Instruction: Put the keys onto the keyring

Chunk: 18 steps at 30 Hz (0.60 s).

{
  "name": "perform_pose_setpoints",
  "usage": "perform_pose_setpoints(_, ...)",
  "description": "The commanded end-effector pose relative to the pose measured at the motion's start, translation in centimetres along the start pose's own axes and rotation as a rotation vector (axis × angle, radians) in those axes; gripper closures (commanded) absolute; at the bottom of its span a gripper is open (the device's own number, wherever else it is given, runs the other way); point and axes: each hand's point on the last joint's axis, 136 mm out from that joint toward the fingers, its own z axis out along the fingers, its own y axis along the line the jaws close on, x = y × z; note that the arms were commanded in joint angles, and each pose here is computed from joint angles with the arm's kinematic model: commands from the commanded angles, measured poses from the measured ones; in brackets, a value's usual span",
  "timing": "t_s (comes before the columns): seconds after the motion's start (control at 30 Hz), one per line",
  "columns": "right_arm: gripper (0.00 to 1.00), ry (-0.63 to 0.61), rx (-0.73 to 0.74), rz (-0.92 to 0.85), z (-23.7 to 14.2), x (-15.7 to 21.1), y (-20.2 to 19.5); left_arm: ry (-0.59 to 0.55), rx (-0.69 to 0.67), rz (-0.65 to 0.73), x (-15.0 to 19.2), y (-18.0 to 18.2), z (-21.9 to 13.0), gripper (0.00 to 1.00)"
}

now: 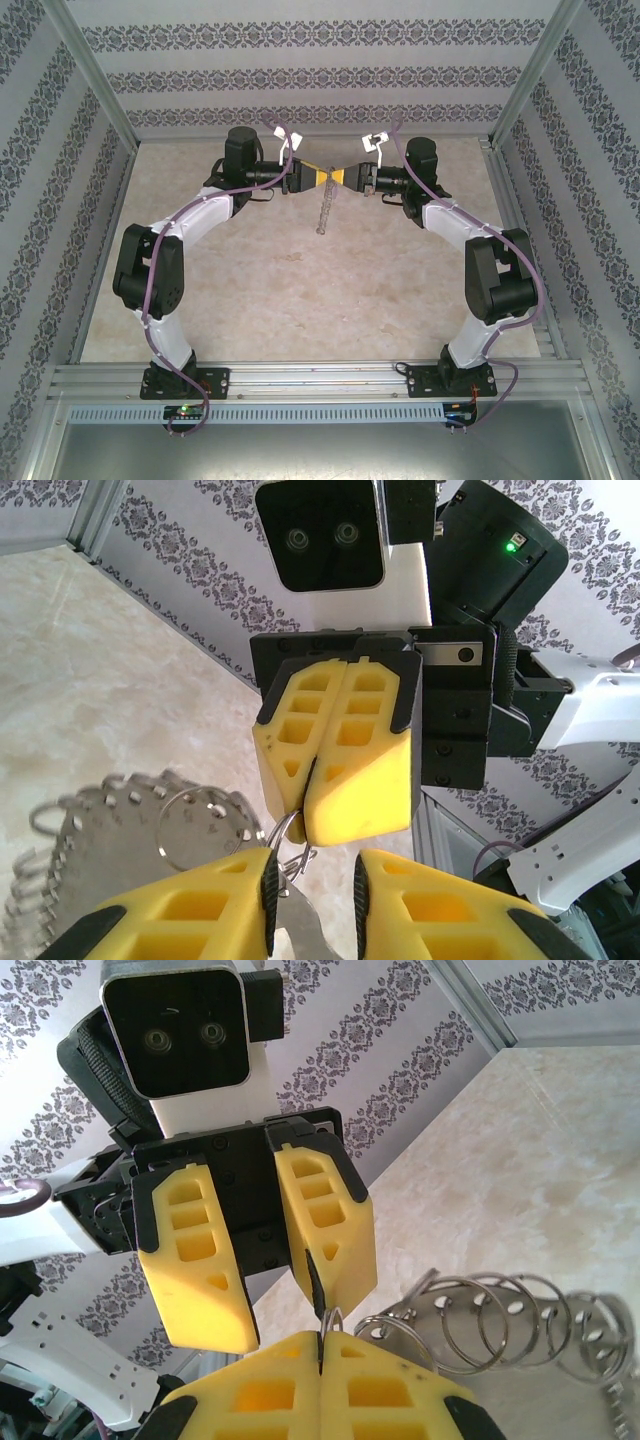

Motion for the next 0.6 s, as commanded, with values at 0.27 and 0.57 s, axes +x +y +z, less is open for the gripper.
perform_pose_setpoints(0.27,1.0,0.006,-0.039,-0.083,0.24,-0.48,1.17,-0.003,-0.068,0.085,-0.76,-0.13,0.33,0.71)
perform_pose_setpoints(0.57,1.0,0.011,-0.048,-0.082,0.55,-0.41,1.31,-0.018,-0.046,0.09,-1.35,-0.77,0.36,0.71)
